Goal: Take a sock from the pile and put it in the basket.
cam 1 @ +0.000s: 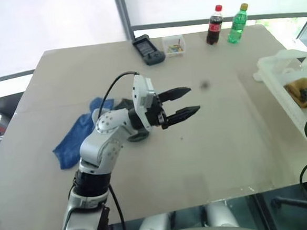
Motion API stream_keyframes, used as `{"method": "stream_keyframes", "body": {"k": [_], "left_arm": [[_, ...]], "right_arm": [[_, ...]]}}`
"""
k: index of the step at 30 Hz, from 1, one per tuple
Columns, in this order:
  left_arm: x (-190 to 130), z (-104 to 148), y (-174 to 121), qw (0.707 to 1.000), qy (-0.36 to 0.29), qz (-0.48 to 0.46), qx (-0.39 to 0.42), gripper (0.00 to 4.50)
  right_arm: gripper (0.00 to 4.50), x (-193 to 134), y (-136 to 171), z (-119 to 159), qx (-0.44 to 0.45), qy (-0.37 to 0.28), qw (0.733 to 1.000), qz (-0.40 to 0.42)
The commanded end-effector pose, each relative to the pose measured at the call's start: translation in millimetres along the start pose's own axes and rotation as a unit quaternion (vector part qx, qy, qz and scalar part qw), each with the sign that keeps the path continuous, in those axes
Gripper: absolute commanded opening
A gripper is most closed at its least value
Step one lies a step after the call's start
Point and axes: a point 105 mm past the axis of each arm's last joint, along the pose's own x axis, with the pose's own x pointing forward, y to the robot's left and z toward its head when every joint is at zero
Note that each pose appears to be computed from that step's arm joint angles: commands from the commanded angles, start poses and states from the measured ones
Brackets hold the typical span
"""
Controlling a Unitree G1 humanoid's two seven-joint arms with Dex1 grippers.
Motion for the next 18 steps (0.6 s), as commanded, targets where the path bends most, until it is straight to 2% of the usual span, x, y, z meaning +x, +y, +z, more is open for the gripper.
{"method": "stream_keyframes", "body": {"k": [1, 2, 3, 12, 18], "left_arm": [[-9, 3, -3, 1.0, 0.006, 0.002, 0.01, 3.16], [-13, 1, -3, 1.0, 0.011, 0.007, 0.008, 3.16], [-16, 1, -3, 1.0, 0.014, 0.009, 0.007, 3.16], [-39, -1, -4, 0.999, 0.035, 0.032, -0.005, 3.16], [-41, -1, -2, 0.998, 0.036, 0.041, -0.007, 3.16]], "right_arm": [[3.92, -4, 0, 11, -0.012, -0.013, 1.0, -0.003], [4.3, -6, 1, 11, -0.014, -0.014, 1.0, -0.003], [4.46, -8, 1, 12, -0.016, -0.015, 1.0, -0.003], [4.46, -24, 1, 18, -0.089, -0.047, 0.995, -0.006], [4.46, -39, 14, 37, -0.11, -0.105, 0.988, 0.023]]}}
